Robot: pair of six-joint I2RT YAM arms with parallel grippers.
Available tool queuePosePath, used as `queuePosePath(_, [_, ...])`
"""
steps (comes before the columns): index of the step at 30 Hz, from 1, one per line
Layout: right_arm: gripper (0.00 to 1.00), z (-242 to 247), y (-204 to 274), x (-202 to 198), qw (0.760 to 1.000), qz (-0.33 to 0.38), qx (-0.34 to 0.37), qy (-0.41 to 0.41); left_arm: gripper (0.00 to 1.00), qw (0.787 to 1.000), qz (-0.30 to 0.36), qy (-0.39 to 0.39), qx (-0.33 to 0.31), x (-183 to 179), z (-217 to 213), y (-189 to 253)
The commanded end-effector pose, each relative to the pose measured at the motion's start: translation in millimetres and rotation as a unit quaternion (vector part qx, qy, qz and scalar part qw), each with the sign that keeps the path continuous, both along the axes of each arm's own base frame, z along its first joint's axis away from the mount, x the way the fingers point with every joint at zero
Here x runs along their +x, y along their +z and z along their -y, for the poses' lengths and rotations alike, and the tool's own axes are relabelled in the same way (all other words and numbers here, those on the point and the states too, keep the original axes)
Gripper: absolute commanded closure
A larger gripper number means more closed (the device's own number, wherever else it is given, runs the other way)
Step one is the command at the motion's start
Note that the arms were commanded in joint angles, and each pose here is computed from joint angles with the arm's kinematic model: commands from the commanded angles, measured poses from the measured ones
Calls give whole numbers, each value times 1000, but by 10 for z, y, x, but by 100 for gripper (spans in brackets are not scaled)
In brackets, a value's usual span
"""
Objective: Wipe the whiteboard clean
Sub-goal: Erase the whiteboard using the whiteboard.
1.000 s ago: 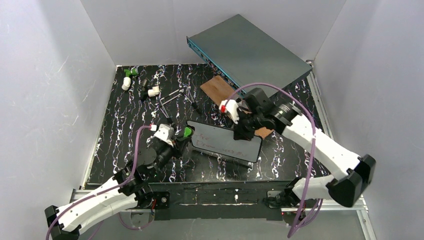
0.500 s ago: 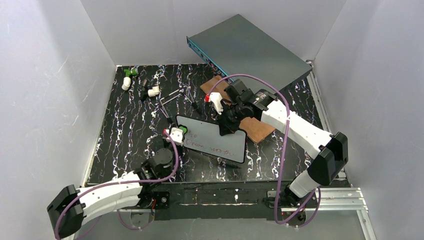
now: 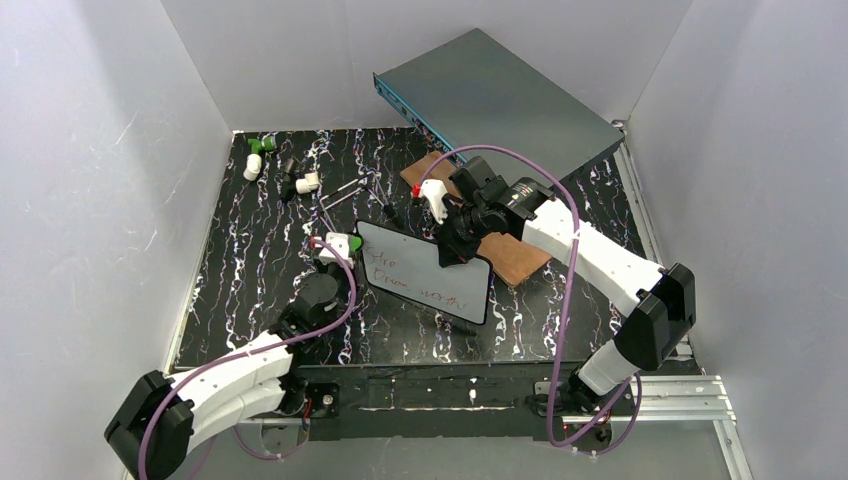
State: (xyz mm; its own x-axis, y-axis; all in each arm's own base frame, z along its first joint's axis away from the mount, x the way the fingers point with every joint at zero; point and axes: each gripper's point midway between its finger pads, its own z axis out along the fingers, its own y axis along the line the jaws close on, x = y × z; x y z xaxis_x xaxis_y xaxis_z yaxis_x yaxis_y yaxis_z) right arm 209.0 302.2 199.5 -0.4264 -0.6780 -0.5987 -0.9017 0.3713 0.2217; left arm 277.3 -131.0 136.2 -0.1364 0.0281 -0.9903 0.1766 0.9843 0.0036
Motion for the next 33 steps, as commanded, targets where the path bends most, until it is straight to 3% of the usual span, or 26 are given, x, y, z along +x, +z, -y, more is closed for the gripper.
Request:
queuePosePath(1, [99,-160,215,-35,999,4,43,21,100,997,22,-57,-47,40,266,373])
queuePosePath(8, [99,-142,204,-29,999,4,41,18,100,994,-33,-90,-45,-17,423,130])
queuePosePath(12, [99,-146,202,-47,999,1,43,20,100,993,-100,-58,-31,-68,326,-275])
queuePosePath(17, [99,-143,197,-66,999,0,46,23,100,988,-137,-52,-42,-171,295,-539])
queuePosePath(26, [99,-141,183,-79,999,-2,46,26,100,995,-70,-64,-12,109,417,232])
queuePosePath(33, [99,-116,188,-88,999,3,48,25,100,996,-72,-51,-8,230,393,333])
